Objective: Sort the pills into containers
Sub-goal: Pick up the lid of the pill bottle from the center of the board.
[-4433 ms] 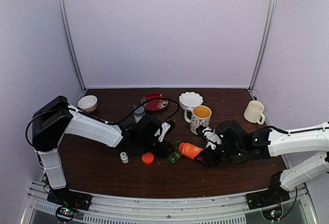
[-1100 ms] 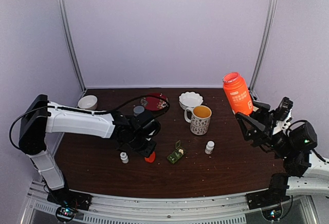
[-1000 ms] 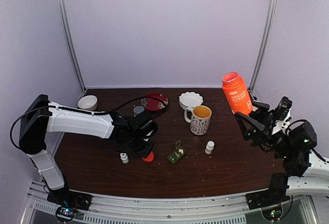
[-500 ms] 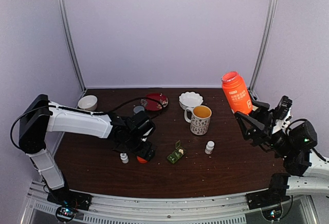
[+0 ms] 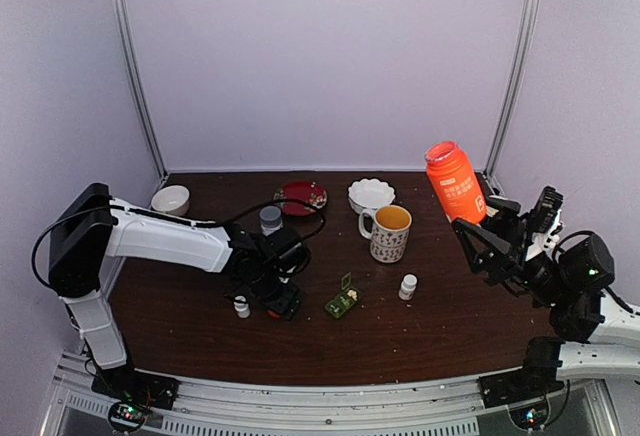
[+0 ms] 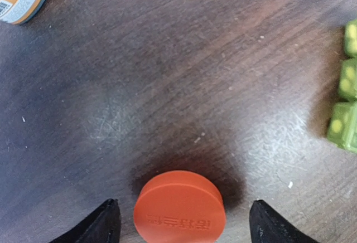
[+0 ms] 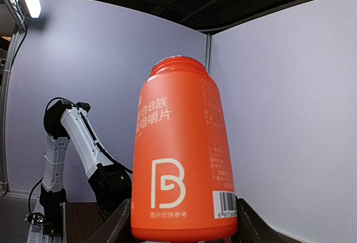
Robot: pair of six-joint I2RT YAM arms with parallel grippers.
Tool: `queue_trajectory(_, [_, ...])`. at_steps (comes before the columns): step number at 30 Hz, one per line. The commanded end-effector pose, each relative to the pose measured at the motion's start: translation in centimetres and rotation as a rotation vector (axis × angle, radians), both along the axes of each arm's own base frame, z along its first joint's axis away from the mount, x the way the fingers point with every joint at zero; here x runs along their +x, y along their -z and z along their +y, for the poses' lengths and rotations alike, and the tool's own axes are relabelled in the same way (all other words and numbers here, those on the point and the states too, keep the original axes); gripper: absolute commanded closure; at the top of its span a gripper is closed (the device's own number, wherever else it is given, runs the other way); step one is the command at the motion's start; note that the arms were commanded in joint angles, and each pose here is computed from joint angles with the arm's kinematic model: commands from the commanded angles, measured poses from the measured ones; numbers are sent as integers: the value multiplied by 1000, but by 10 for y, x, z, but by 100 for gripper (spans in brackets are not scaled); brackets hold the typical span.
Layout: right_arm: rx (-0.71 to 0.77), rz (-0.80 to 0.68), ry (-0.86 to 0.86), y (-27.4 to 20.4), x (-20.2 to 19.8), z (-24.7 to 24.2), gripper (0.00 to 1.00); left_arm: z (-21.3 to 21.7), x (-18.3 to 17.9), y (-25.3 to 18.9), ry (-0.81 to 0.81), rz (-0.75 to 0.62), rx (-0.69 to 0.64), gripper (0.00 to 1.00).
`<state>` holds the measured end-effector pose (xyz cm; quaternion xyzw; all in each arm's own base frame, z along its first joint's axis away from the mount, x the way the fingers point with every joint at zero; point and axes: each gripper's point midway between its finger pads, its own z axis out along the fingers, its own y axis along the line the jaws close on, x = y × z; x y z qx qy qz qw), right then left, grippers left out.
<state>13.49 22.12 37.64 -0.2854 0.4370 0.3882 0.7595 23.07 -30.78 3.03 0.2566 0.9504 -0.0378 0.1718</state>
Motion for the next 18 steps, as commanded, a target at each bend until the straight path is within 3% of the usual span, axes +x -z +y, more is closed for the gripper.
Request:
queue_trajectory(1, [54,-21,-4,-21,-5,-9,100,-2,6,-1,-11,-22,28,19])
queue_trajectory(10, [48,-18,-4,-19,-6,-9,100,-3,8,4,-17,-19,40,20])
queue_trajectory(18, [53,-11,3,-18,-5,-11,100,-4,7,5,-11,-12,36,38])
